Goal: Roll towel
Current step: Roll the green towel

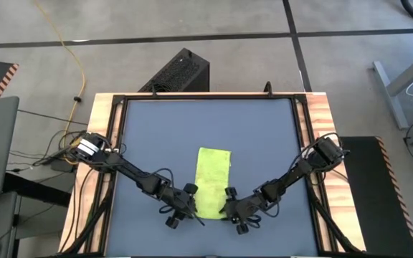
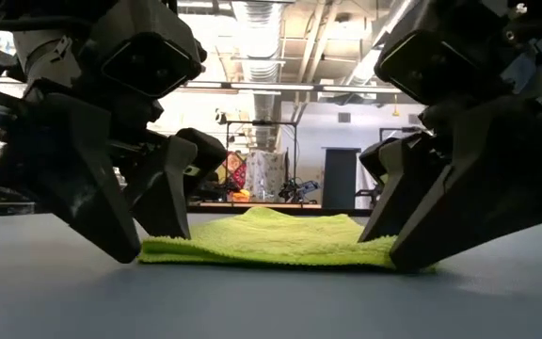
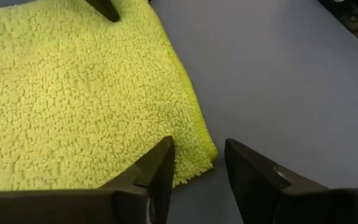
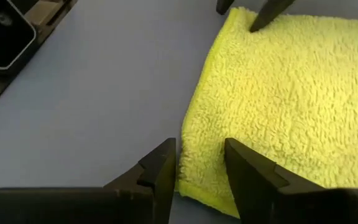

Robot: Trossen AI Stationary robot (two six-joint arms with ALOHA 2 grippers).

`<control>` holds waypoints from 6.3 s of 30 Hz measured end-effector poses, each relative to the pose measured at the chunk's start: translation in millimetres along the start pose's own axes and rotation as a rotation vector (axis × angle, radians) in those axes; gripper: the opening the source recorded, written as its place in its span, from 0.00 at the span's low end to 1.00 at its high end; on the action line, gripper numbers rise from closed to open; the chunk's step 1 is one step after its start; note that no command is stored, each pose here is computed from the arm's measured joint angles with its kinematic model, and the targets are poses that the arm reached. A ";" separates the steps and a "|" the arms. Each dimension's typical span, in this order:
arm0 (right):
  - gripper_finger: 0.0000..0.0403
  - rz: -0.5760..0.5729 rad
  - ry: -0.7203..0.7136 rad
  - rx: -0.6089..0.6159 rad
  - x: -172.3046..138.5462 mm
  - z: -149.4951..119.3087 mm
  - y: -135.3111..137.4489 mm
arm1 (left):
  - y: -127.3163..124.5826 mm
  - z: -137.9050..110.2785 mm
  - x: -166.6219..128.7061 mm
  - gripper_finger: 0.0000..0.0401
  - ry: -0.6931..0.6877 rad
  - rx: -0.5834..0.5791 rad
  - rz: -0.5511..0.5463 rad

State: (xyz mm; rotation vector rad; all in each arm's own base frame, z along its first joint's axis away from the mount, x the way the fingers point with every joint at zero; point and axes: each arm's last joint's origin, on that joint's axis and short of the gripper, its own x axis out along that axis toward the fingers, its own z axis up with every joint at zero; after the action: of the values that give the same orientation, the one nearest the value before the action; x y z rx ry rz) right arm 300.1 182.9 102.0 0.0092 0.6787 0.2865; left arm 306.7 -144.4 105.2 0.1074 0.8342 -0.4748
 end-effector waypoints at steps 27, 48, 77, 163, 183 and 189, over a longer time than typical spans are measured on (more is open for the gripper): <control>0.05 0.072 0.098 0.570 -1.1 -5.2 4.1 | 18.2 -5.6 7.5 0.00 0.036 -0.372 -0.243; 0.05 0.106 0.196 0.776 -4.2 -13.4 16.0 | 28.2 6.6 -18.1 0.16 -0.001 -0.403 -0.270; 0.05 0.029 0.195 1.332 -12.5 -24.1 47.0 | -7.0 35.2 1.3 0.23 -0.442 0.012 -0.195; 0.05 -0.010 0.126 1.343 -14.3 -26.0 51.2 | -52.8 57.9 29.7 0.02 -0.402 -0.104 0.026; 0.07 -0.022 0.121 1.383 -14.1 -26.1 50.0 | -43.4 52.9 32.1 0.00 -0.331 -0.129 0.004; 0.08 -0.035 0.120 1.425 -13.6 -26.1 48.1 | -32.7 47.5 36.0 0.00 -0.279 -0.164 0.029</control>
State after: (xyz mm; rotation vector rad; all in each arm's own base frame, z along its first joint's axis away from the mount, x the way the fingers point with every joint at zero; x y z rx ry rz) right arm 261.4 223.3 94.9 1.3442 0.8816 -0.2813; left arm 345.4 -199.6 113.7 -0.0967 0.5934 -0.3823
